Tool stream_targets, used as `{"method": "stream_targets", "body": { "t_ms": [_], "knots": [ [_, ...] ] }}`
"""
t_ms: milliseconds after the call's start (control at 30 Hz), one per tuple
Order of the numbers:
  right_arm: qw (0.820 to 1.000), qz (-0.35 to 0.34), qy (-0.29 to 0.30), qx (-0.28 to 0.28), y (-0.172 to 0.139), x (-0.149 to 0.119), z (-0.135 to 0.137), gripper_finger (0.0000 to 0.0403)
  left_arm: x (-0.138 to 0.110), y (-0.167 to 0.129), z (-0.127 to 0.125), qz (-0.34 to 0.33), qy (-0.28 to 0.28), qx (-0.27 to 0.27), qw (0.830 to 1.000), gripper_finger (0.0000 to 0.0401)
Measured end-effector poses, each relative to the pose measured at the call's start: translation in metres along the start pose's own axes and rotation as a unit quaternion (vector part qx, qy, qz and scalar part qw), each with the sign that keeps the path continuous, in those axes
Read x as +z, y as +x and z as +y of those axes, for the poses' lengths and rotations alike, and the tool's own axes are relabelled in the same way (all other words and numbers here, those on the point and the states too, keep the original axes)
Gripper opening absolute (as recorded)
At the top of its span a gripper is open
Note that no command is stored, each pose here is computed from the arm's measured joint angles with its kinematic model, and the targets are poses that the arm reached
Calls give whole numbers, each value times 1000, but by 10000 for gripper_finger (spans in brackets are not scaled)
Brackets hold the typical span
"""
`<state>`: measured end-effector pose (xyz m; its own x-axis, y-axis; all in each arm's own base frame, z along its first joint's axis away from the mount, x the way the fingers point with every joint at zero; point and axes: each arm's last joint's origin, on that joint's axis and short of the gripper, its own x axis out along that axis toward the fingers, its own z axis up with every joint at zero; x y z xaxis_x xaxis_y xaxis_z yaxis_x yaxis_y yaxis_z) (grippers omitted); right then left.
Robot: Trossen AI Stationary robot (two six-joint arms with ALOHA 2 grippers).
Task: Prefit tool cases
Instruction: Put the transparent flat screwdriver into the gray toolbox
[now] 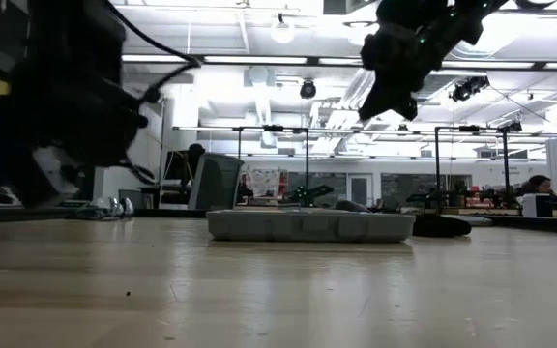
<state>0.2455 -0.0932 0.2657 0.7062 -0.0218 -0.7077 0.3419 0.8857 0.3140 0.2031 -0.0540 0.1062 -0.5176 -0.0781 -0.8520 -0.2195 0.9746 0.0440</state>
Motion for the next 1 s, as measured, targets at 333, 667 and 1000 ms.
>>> {"method": "stream_targets", "body": {
  "t_ms": [333,667,1000],
  "knots": [
    [1000,-8,-9,-4,-5,1,-3,0,32,-43,35,-126,-56,-24,990,0],
    [1000,17,-12,-9,-5,-4,-4,0,-9,-48,24,-84,-131,-116,981,0],
    [999,23,-23,-17,-5,-5,-4,0,-43,-21,0,2,-256,-129,958,0]
  ]
}}
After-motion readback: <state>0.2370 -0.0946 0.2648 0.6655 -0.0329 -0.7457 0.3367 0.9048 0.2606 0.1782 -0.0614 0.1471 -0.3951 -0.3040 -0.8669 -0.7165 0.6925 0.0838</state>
